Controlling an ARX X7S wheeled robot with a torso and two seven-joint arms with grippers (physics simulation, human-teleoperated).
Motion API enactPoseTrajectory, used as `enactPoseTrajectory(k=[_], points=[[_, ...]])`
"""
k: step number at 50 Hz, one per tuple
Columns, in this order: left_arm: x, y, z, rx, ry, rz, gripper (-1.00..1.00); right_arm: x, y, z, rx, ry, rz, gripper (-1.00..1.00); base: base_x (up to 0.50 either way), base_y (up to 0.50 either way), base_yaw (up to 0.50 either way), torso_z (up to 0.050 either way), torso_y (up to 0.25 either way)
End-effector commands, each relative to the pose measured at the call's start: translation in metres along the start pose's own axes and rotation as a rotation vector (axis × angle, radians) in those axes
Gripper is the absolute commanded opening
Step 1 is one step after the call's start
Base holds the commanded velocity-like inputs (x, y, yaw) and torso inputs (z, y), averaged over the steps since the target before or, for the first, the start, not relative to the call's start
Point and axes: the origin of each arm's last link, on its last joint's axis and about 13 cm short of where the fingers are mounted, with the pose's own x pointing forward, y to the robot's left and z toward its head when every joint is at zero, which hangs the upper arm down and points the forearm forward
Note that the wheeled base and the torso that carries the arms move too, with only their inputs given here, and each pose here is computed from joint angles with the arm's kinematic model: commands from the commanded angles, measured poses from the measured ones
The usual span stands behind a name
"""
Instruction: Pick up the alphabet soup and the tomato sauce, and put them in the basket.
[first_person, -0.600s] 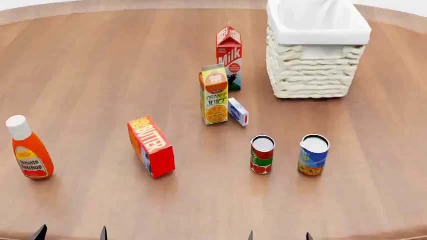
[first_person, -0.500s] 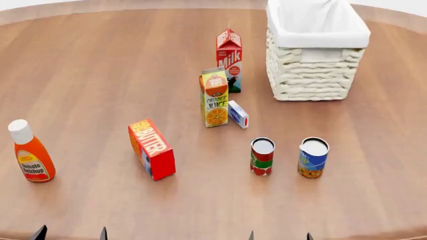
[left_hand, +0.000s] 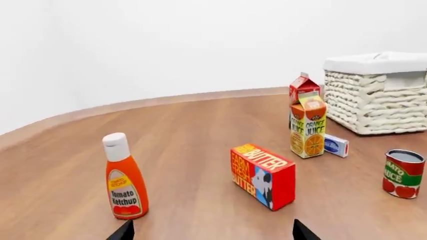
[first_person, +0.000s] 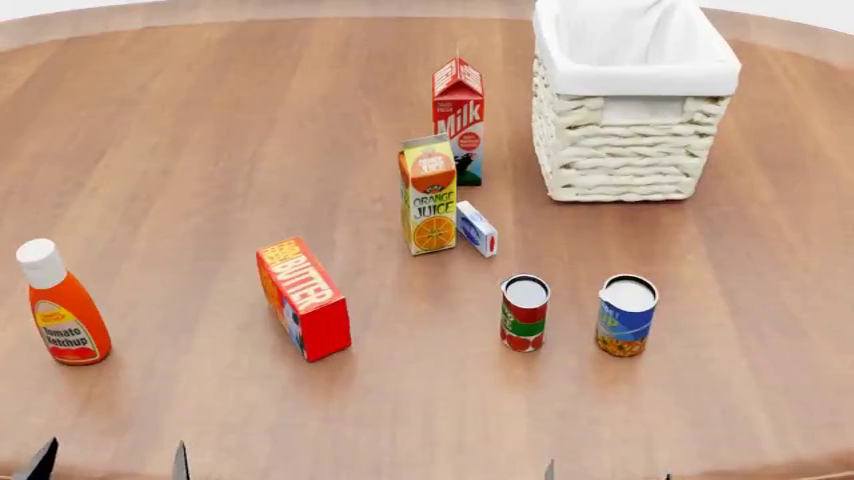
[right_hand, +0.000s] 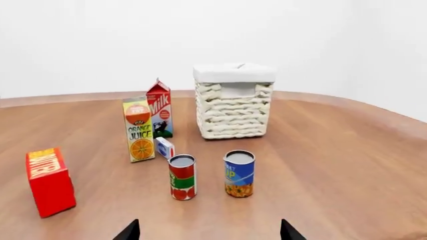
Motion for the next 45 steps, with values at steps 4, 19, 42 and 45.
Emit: enactPoseTrajectory(k=[4, 19, 42, 45], points=[[-0.005, 0.01, 0.04, -0.056, -0.101, 0.022, 1.0, -0.007, -0.01, 0.069, -0.019, -0.18, -0.01, 1.0, 0.0, 0.0, 0.0, 0.0, 0.0], [-0.025, 0.017, 0.088, -0.081, -0.236, 0.027, 1.0, -0.023, -0.012, 0.144, -0.006, -0.39, 0.0, 1.0, 0.0, 0.0, 0.0, 0.0, 0.0], [-0.027, 0.015, 0.091, -0.084, -0.246, 0.017, 1.0, -0.024, -0.014, 0.148, -0.019, -0.39, 0.023, 1.0, 0.22, 0.0, 0.0, 0.0, 0.0], [-0.027, 0.015, 0.091, -0.084, -0.247, 0.017, 1.0, -0.023, -0.014, 0.148, -0.016, -0.391, 0.024, 1.0, 0.5, 0.0, 0.0, 0.0, 0.0]])
